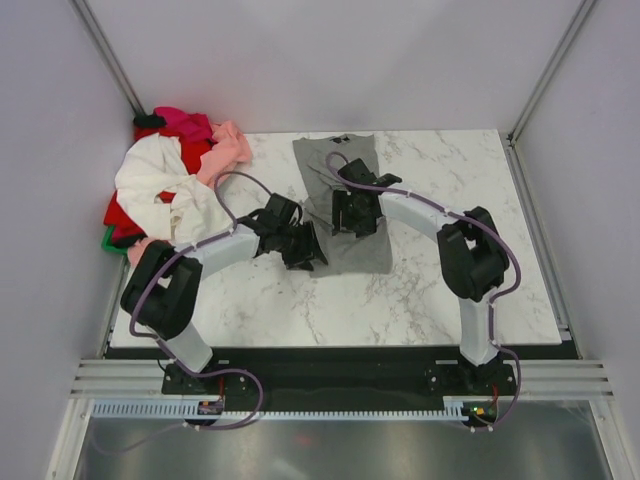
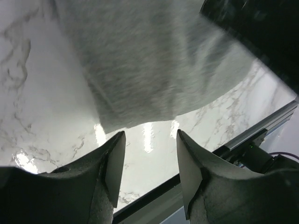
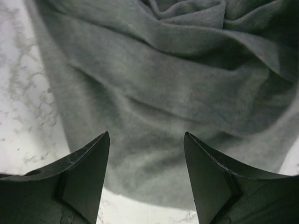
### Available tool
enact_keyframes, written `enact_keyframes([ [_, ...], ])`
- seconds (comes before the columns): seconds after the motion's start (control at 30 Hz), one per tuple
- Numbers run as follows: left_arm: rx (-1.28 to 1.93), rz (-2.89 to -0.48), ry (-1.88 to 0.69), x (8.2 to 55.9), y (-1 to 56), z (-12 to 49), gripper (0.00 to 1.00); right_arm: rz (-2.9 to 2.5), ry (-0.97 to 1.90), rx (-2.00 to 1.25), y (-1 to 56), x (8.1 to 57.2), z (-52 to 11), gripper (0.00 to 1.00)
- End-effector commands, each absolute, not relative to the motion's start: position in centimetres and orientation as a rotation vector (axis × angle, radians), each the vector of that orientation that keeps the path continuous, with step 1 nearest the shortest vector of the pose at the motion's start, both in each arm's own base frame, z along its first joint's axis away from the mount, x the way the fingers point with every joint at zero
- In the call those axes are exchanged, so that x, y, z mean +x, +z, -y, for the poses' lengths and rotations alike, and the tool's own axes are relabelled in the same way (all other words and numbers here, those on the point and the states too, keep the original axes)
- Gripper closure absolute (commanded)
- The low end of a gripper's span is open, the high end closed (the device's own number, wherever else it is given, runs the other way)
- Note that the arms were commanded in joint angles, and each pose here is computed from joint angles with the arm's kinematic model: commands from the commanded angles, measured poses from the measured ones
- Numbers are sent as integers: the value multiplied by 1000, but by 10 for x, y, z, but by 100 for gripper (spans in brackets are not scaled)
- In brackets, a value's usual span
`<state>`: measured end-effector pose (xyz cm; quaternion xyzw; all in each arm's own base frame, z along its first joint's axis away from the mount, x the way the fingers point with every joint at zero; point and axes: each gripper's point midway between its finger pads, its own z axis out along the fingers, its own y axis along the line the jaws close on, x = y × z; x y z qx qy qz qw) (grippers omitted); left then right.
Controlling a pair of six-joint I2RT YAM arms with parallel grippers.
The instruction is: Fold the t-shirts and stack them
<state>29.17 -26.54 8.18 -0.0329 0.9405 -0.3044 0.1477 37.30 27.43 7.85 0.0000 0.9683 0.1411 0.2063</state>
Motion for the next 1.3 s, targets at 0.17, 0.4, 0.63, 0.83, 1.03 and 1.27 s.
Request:
enact_keyframes([
  [0.17, -167, -2644, -1001, 288, 57, 284, 48, -2710, 392, -5, 53, 401, -288, 28],
  [0.4, -149, -2697, -952, 282, 33, 278, 49, -2657, 341, -14, 68, 438, -286, 28],
  [0.63, -151, -2738, -918, 266, 17, 267, 50, -2559, 210, 29, 88, 515, -264, 26],
  [0.83, -126, -2726, -915, 259, 29, 261, 50, -2431, 343, 85, 119, 571, -243, 24],
  [1.03, -119, -2673, -883, 257, 51, 253, 27, -2379, 311, 54, 166, 517, -212, 23],
  [1.27, -201, -2603, -829, 253, 66, 235, 32, -2457, 491, 179, 142, 392, -182, 29],
])
